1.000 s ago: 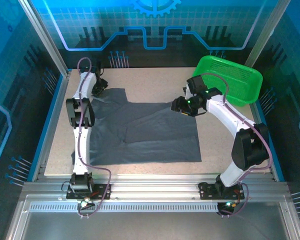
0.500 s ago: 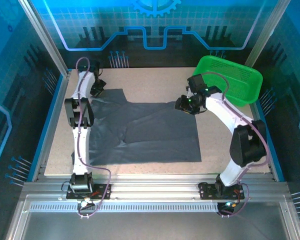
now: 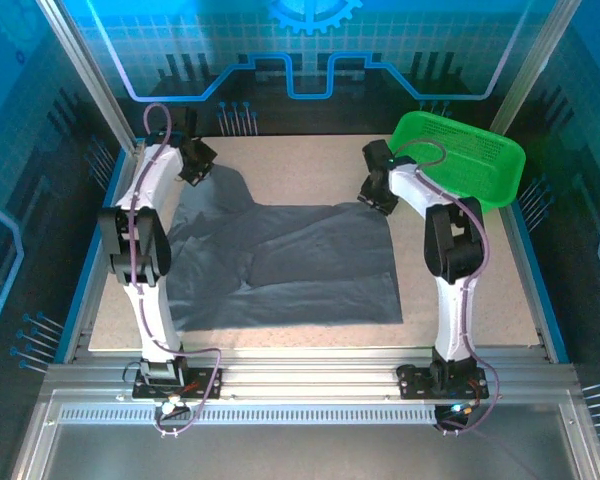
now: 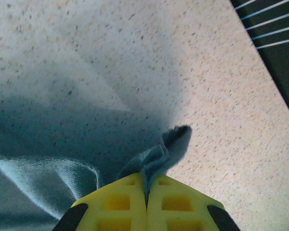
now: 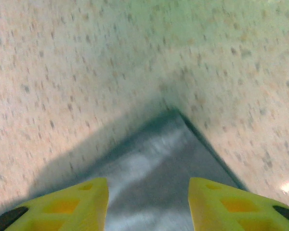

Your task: Fold and stack the t-shirts

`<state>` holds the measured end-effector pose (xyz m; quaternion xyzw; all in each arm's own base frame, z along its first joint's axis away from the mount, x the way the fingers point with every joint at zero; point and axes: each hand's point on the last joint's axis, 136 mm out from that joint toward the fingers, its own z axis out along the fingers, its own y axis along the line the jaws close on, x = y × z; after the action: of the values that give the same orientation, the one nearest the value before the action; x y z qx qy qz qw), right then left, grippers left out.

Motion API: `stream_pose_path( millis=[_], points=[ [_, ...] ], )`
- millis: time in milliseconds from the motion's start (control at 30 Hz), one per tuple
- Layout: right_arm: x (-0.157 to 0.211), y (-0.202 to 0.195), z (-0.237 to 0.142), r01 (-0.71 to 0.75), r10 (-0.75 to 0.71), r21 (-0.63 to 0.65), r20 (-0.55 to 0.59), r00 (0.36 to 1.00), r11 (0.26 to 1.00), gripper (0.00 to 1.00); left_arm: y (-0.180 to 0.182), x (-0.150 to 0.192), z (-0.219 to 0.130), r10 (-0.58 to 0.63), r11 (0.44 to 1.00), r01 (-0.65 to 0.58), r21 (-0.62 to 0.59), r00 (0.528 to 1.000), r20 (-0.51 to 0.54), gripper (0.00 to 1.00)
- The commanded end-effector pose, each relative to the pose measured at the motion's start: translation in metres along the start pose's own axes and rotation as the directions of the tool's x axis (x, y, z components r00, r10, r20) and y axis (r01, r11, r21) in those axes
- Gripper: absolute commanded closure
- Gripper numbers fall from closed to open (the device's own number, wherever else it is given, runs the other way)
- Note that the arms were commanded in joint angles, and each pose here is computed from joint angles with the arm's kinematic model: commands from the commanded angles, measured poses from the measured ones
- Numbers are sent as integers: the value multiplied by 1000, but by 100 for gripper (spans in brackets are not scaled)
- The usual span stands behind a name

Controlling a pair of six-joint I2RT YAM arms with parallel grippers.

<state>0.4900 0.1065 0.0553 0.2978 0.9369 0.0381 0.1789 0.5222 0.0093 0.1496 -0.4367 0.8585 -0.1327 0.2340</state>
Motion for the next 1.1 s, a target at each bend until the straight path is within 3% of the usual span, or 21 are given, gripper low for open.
stream_pose_path(
  millis=[0, 333, 633, 900, 1067],
  points=[
    [-16, 0, 7, -64, 64, 38, 23, 998, 997, 52, -7, 7, -9, 1, 997, 1, 77, 1000, -27, 100],
    [-10, -25, 23, -120, 123, 156, -13, 992, 980, 54, -9, 16, -23, 26, 993, -20, 118, 998, -54, 100],
    [-16, -21, 42, -104, 108, 131, -24, 994, 986, 54, -11, 17, -35, 34, 991, -28, 133, 998, -50, 100],
    [-13, -26, 42, -111, 118, 157, -39, 992, 981, 83, -6, 19, -44, 50, 991, -45, 128, 998, -39, 100],
    [-32, -20, 12, -108, 105, 116, 34, 994, 987, 100, -4, 19, -53, 54, 990, -50, 133, 998, -26, 100]
  ],
)
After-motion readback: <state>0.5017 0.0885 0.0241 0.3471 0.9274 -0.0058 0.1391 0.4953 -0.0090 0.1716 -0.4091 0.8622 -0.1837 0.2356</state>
